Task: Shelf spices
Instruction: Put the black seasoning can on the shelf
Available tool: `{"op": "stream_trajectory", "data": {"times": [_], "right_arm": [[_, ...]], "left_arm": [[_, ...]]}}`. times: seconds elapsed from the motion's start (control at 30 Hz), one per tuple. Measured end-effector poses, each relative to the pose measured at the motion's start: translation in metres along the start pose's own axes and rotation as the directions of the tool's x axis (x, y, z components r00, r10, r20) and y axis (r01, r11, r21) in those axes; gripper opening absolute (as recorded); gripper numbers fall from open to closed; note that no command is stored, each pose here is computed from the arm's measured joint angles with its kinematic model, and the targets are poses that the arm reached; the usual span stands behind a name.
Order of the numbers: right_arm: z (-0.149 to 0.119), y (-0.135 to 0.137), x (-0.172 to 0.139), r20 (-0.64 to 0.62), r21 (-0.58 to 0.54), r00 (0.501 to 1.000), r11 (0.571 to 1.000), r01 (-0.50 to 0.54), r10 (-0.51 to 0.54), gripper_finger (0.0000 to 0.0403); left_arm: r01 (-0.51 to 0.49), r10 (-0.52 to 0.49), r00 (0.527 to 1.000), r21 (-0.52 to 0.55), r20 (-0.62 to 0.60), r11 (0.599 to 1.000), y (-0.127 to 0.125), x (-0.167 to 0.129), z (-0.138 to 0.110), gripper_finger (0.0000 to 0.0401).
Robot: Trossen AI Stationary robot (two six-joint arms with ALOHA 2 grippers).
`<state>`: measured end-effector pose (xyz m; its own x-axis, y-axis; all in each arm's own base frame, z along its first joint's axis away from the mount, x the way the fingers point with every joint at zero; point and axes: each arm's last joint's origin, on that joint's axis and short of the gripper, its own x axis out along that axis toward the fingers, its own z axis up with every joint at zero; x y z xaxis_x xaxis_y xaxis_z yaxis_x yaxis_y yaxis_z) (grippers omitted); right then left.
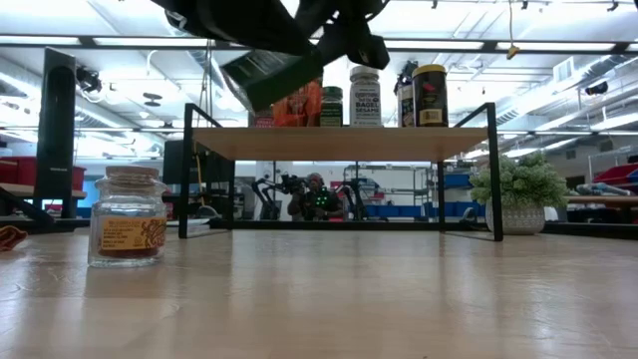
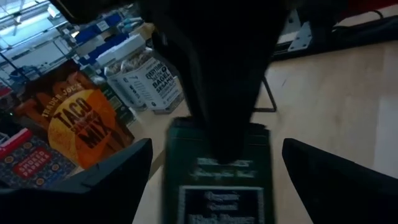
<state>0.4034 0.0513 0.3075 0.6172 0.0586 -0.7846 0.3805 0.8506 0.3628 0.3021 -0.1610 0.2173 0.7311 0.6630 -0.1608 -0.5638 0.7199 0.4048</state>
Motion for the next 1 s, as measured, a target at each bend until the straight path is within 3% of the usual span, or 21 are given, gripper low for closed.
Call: {"op": "stream_trajectory", "data": {"times": [0.33, 0.7, 1.0], "right_arm": [[0.002, 0.004, -0.012, 0.04, 0.021, 0.999, 0.999, -0.032, 0.031, 0.0126], [0.001, -0.001, -0.014, 0.05, 0.051, 0.998, 0.998, 0.047, -0.05, 0.0126], [-0.001, -0.004, -0.014, 0.034, 0.059, 0.995, 0.994, 0.093, -0.095, 0.0126]], "left_arm": [[-0.014, 0.014, 1.0, -0.002, -0.021, 1.0, 0.001, 0.0, -0.006, 0.0365], [-0.033, 0.033, 0.999, 0.018, -0.021, 0.999, 0.002, -0.002, -0.007, 0.0363], [-0.031, 0.032, 0.999, 0.018, -0.021, 0.999, 0.002, -0.002, -0.007, 0.031]]}}
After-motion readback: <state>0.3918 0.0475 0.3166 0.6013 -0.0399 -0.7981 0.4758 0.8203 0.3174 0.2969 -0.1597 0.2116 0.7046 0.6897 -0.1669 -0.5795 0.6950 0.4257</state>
